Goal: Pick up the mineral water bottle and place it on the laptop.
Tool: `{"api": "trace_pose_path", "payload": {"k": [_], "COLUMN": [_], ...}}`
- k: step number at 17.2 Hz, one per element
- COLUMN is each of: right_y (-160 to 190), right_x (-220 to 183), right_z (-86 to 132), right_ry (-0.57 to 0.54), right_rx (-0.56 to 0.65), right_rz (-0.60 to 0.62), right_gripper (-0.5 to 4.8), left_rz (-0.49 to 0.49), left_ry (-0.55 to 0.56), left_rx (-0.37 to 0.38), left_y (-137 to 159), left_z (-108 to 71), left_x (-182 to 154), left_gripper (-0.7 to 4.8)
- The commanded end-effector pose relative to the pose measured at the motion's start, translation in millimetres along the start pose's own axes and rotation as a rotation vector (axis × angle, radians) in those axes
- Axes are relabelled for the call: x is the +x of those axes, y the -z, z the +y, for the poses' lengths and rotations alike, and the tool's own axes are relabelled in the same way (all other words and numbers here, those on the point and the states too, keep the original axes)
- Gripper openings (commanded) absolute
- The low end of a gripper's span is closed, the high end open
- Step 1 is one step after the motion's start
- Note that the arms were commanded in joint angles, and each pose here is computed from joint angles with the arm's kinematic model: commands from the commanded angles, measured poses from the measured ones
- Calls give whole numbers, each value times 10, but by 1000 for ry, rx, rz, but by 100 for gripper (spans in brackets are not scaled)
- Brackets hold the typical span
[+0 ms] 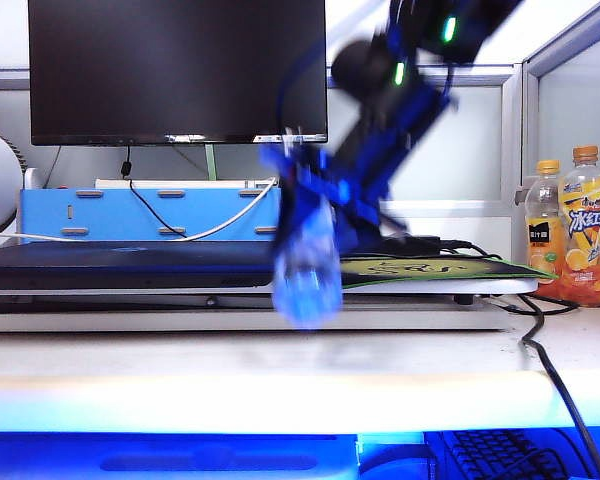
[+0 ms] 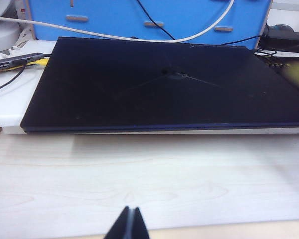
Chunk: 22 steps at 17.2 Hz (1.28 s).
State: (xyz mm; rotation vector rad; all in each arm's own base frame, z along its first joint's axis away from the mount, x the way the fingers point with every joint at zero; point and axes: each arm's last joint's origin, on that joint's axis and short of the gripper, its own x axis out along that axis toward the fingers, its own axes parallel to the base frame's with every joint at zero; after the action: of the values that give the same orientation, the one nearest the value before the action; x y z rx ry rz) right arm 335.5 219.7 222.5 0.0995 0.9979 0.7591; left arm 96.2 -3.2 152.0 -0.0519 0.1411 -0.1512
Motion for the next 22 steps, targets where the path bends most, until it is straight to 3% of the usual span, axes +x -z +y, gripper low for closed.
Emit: {"api": "trace_pose_path", "payload": {"k": [1,3,6,9,14,22], "right_y": [-246,-375,-566,-778,-993,-895], "right_x": [-366,-422,-499,-465,32,638], "right_z": [211,259,397,509,647,547], "right_ry": [-36,-14,24,92,51,49], "right_rx": [-172,-244,-452,-515,-535,-524], "right_rz": [-223,-313,-546,-768,-744,-635], "right_gripper": [-5,-5,-5,-5,-5,-5], "left_rz": [4,4,4,4,4,4], "left_ry": [6,6,4,6,5,4], "left_rx": [1,0,0,0,1,0], "left_y": [4,4,4,4,4,4], "left_z": [-2,-2,-1,-2,-1,-1], "left_x": [-1,-1,-1,-1,-1,-1], "left_gripper": [-2,-2,-2,-2,-2,-2]}}
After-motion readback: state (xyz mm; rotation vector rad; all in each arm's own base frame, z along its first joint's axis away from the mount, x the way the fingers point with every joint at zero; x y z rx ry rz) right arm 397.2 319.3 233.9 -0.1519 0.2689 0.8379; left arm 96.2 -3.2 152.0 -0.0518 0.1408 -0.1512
